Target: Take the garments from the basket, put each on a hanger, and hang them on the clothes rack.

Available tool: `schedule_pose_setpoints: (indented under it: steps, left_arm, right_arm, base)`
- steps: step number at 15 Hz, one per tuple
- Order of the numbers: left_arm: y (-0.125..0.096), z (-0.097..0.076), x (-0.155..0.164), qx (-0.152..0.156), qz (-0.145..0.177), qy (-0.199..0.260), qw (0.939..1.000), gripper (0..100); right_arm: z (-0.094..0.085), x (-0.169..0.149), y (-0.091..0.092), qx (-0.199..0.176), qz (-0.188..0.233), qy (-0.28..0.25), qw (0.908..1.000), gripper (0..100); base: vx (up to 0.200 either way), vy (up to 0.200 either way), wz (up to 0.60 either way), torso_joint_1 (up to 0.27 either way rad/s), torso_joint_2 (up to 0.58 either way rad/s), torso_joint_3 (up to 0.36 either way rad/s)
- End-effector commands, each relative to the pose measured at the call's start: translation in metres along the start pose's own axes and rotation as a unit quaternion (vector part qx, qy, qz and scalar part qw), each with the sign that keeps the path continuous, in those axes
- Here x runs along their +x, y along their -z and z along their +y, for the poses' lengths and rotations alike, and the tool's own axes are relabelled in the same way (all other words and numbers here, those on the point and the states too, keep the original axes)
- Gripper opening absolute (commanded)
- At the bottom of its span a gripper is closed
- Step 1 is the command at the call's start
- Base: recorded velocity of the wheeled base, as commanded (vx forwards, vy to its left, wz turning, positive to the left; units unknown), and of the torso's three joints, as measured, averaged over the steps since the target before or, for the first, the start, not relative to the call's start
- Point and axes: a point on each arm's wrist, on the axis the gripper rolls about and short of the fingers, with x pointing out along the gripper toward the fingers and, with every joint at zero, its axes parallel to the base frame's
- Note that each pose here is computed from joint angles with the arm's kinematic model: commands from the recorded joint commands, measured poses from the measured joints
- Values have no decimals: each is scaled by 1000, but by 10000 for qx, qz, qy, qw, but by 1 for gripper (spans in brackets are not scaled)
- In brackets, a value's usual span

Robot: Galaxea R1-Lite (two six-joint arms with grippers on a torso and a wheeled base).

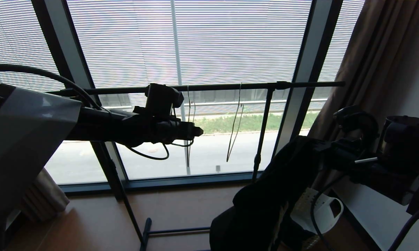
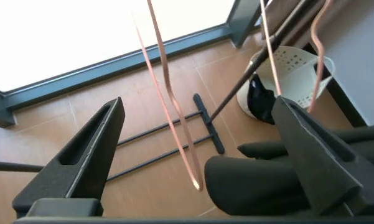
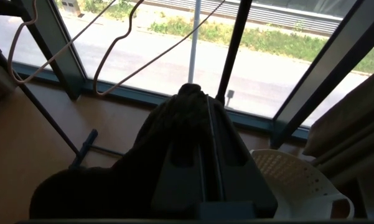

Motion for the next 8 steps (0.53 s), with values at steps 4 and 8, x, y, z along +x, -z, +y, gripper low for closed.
schedule_pose_setpoints:
  steps: [4, 8]
  left_arm:
    - [10, 1, 41, -11, 21, -521, 9986, 100]
    - [11, 1, 52, -9, -31, -686, 9976, 100]
  right_arm:
    - [1, 0, 1, -4, 14, -16, 10000, 0]
    - [1, 1, 1, -4, 22, -16, 10000, 0]
  base:
    - [0, 0, 0, 0, 0, 0]
    - [0, 0, 0, 0, 0, 0]
